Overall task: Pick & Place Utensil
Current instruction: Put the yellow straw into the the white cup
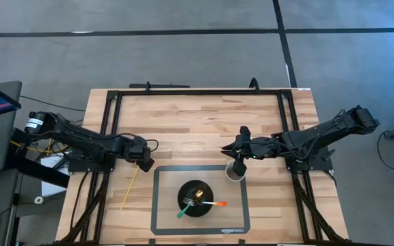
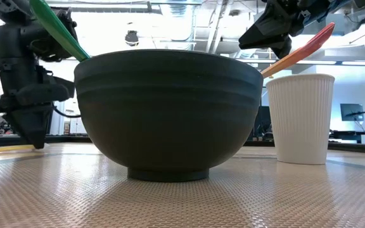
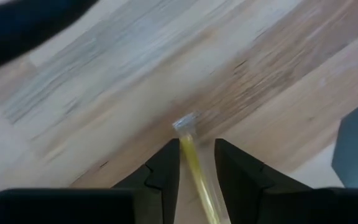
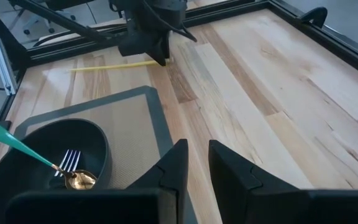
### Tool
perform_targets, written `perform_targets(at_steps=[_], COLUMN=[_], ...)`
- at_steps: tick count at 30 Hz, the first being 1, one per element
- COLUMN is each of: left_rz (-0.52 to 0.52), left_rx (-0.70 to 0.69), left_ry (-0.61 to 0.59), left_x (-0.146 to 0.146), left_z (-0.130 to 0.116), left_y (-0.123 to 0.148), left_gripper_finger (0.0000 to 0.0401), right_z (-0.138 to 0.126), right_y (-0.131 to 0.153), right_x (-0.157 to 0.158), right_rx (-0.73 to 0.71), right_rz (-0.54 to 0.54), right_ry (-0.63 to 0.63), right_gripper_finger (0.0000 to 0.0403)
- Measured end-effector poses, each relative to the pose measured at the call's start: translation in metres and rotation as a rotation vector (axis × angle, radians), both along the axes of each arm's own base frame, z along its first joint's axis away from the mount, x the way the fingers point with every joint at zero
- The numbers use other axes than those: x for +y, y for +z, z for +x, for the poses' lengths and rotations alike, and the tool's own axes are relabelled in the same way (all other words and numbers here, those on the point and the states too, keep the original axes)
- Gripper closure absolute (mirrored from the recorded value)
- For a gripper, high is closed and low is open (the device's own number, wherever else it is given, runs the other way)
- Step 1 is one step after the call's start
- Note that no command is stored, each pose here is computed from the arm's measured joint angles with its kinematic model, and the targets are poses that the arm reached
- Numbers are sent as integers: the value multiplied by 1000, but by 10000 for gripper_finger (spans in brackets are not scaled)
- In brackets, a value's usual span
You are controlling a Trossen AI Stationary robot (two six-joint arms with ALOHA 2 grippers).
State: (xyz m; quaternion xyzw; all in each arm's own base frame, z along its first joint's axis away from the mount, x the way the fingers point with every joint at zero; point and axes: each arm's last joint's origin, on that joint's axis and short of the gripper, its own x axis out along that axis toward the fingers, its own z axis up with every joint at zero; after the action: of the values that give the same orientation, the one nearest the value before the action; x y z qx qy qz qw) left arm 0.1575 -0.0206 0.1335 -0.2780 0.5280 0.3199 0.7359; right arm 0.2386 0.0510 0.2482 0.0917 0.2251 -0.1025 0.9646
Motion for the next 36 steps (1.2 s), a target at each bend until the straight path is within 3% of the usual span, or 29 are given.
perform_targets(at_steps=[6,11,14,18,21,28,32,36], left_rz=[23,74,114,169,246,538,635,638], left_rx=[-44,-140,-212,-434,-709,-1300,-1436,-1419], left_ry=[6,-7,-41,-116,-230,-538,-676,-702], left_x=[1,1,1,0,-5,-28,-38,-42], left_z=[-1,8,13,26,36,34,31,37], left_y=[-6,9,21,51,81,151,164,159], left_gripper_finger=[311,383,392,393,393,393,393,393], right_z=[0,1,1,2,4,22,37,56], right_y=[0,0,0,-2,-2,-6,-8,-8], right_x=[0,-3,-4,-4,-5,-4,-3,-1], right_rx=[1,0,0,8,-5,-85,-160,-224], right_rz=[-3,-4,-5,-6,-3,-1,-14,3], right_ry=[1,-14,-19,-18,-24,-28,50,152], right_gripper_finger=[345,345,345,345,345,345,345,345])
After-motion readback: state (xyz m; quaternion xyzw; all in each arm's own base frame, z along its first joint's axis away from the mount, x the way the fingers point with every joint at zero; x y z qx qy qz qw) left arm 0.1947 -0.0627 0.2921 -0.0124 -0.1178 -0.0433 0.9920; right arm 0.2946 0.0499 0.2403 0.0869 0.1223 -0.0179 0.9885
